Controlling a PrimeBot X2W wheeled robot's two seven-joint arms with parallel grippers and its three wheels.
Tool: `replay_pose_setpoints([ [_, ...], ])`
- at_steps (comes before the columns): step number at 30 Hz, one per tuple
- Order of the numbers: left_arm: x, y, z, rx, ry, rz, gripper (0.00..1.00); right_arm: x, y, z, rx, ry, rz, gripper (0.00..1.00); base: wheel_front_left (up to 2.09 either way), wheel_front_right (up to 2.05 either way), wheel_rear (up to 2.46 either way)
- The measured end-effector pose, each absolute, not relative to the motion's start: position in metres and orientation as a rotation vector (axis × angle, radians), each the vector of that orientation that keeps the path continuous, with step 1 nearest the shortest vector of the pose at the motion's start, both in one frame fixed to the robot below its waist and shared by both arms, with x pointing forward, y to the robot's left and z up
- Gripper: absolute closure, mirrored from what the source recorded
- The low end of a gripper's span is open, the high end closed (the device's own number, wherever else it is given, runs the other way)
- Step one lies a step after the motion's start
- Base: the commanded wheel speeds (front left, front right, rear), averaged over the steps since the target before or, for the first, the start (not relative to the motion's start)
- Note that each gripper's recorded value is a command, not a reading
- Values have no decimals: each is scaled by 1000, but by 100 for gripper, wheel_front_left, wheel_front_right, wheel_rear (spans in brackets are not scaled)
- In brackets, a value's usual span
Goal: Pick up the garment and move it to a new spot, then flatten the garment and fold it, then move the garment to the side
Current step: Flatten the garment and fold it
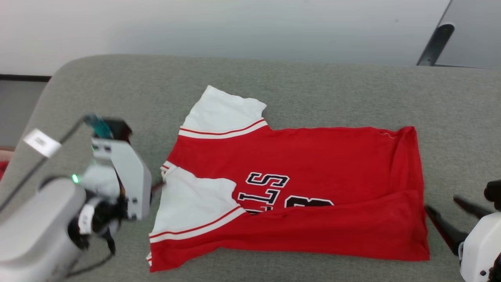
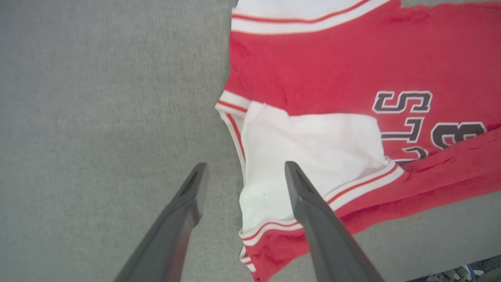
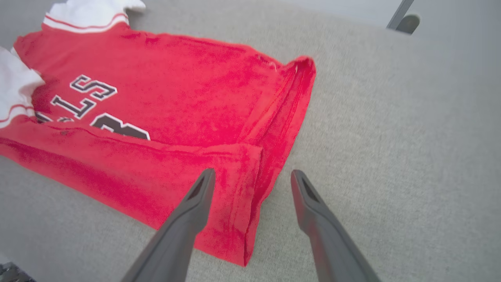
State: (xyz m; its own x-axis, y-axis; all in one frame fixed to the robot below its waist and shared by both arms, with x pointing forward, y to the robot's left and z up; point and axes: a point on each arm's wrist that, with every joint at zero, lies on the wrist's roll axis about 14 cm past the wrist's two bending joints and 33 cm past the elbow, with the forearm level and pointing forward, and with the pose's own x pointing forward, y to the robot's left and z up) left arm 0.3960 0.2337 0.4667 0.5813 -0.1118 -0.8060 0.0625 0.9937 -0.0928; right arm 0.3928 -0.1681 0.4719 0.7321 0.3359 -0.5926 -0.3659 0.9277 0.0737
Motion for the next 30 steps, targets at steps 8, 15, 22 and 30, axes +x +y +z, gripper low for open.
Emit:
replay_pose_setpoints([
  [8, 470, 220, 535, 31, 570, -179, 0, 414, -172, 539, -163, 110, 347, 0, 0, 0, 0],
  [15, 530, 197, 574, -12, 291, -238, 0, 413, -180, 562, -215, -215, 264, 0, 0, 0, 0],
  [22, 574, 185, 548, -18, 336, -267, 0, 419, -187, 549, -191, -224, 196, 0, 0, 0, 0],
  [30, 608, 187, 480, 37, 687, -267, 0, 428, -196, 540, -189, -205, 159, 0, 0, 0, 0],
])
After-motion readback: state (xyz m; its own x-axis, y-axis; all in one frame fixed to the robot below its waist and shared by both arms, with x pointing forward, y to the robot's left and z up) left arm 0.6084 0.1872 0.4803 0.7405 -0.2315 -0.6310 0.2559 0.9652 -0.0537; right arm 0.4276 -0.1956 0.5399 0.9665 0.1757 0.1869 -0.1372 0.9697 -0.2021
